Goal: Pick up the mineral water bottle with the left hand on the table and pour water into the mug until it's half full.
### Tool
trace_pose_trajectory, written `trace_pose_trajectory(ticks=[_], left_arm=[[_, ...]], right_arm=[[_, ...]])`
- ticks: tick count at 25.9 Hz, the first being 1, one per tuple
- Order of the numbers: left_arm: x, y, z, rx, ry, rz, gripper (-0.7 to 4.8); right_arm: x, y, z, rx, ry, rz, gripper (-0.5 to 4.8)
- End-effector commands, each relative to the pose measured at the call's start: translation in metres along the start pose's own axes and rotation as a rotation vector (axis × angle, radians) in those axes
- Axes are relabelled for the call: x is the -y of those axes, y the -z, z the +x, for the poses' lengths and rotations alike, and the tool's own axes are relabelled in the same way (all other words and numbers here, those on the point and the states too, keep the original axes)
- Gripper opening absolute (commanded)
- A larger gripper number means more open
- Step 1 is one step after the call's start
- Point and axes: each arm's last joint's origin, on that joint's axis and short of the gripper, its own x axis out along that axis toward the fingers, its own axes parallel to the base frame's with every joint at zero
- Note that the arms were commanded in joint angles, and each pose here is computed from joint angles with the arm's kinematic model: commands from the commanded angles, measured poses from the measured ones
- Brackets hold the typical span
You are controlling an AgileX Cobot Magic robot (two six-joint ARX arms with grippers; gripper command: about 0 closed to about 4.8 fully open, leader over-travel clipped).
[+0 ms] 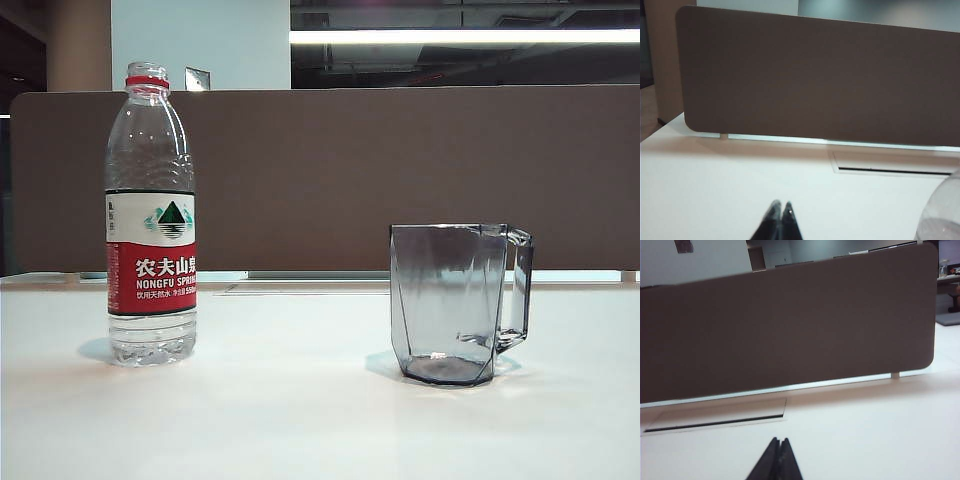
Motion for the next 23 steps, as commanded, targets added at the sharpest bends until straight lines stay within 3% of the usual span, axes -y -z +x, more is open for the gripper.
trace_pose_trajectory(ticks=[1, 5, 14, 18, 20, 23], left_arm=[[0.001, -0.012, 0.003, 0.000, 0.010, -0.003, -0.05], [0.005, -0.026, 0.012, -0.031, 0.042, -0.011, -0.05], [0.031, -0.041, 0.031, -0.078, 0.262, -0.041, -0.05], [0.037, -0.039, 0.030, -0.098, 0.313, -0.047, -0.05], [0.039, -0.037, 0.029, -0.119, 0.328, -0.047, -0.05], [0.039, -0.037, 0.029, -0.124, 0.327, -0.047, -0.05]], right_arm=[[-0.003, -0.020, 0.003, 0.010, -0.007, 0.000, -0.09], [-0.009, -0.044, 0.014, -0.021, -0.099, -0.005, -0.09], [-0.031, -0.089, 0.044, -0.097, -0.284, 0.009, -0.09], [-0.043, -0.094, 0.044, -0.142, -0.377, 0.014, -0.09], [-0.055, -0.090, 0.040, -0.198, -0.492, -0.027, -0.09], [-0.067, -0.083, 0.034, -0.256, -0.562, -0.074, -0.09]])
